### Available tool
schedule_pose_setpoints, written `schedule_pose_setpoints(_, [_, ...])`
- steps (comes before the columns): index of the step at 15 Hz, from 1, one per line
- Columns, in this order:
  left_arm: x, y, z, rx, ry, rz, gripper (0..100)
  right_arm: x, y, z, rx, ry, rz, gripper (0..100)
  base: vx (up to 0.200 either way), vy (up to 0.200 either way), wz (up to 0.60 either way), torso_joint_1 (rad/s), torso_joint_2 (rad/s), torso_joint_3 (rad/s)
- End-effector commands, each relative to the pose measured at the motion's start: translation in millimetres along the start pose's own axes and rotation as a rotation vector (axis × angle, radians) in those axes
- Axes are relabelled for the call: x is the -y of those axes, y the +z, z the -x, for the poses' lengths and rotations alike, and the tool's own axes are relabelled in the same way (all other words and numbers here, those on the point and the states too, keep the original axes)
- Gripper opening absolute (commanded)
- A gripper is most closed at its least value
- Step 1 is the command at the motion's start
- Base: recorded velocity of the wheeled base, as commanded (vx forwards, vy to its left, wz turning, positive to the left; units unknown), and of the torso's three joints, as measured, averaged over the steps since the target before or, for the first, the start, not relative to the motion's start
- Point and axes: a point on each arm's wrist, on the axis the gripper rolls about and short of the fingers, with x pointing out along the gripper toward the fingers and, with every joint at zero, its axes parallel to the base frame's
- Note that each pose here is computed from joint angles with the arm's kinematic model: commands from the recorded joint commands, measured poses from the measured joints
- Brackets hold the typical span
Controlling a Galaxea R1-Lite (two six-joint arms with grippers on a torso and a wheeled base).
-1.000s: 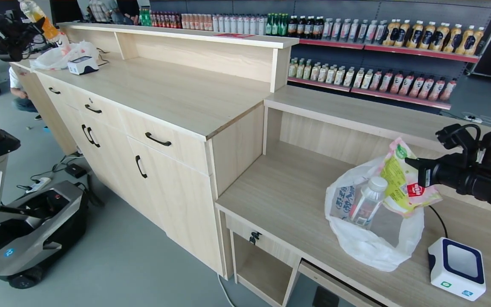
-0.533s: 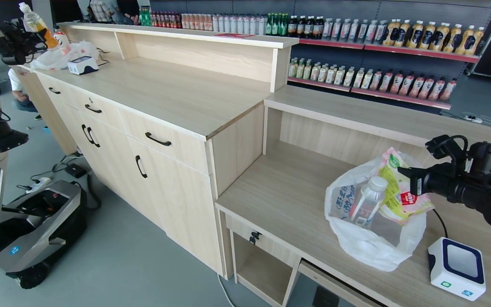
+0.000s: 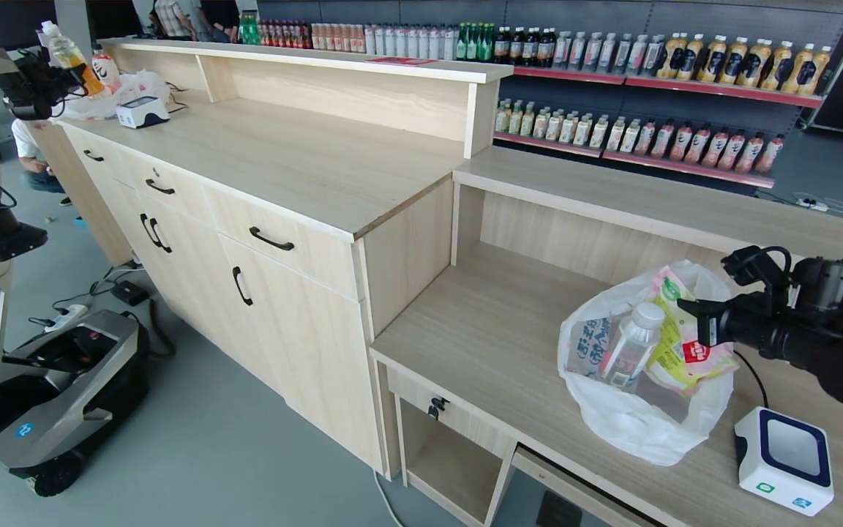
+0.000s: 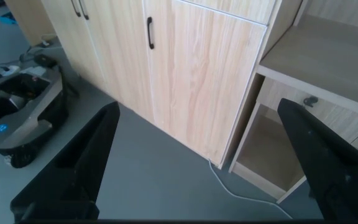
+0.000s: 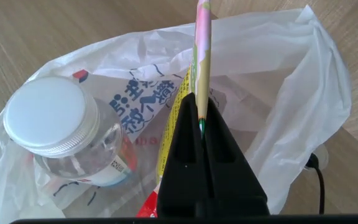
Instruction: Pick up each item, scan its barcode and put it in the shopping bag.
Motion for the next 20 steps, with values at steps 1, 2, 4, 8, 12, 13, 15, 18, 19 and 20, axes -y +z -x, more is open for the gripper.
schedule_pose_setpoints(1, [0.0,0.0,0,0.0,0.001,0.0,100,0,-7,-3,-0.017,0.004,-0.008,0,0.0,0.0,0.0,0.0,0.0,0.0])
schedule_pose_setpoints(2, [0.0,0.0,0,0.0,0.001,0.0,100,1,-8,-3,-0.02,0.003,-0.01,0,0.0,0.0,0.0,0.0,0.0,0.0])
schedule_pose_setpoints(4, [0.0,0.0,0,0.0,0.001,0.0,100,2,-11,-4,-0.026,-0.001,-0.014,0,0.0,0.0,0.0,0.0,0.0,0.0])
schedule_pose_setpoints(8, [0.0,0.0,0,0.0,0.001,0.0,100,3,-16,-6,-0.035,-0.001,-0.019,0,0.0,0.0,0.0,0.0,0.0,0.0])
schedule_pose_setpoints(12, [0.0,0.0,0,0.0,0.001,0.0,100,3,-19,-9,-0.034,-0.001,-0.019,0,0.0,0.0,0.0,0.0,0.0,0.0])
schedule_pose_setpoints(13, [0.0,0.0,0,0.0,0.001,0.0,100,3,-20,-9,-0.035,0.0,-0.019,0,0.0,0.0,0.0,0.0,0.0,0.0])
schedule_pose_setpoints(15, [0.0,0.0,0,0.0,0.001,0.0,100,3,-21,-10,-0.036,0.001,-0.019,0,0.0,0.0,0.0,0.0,0.0,0.0])
schedule_pose_setpoints(18, [0.0,0.0,0,0.0,0.001,0.0,100,3,-24,-11,-0.044,0.002,-0.024,0,0.0,0.0,0.0,0.0,0.0,0.0])
schedule_pose_setpoints(19, [0.0,0.0,0,0.0,0.001,0.0,100,3,-27,-13,-0.048,0.004,-0.026,0,0.0,0.0,0.0,0.0,0.0,0.0])
schedule_pose_setpoints(20, [0.0,0.0,0,0.0,0.001,0.0,100,3,-28,-15,-0.051,0.005,-0.027,0,0.0,0.0,0.0,0.0,0.0,0.0])
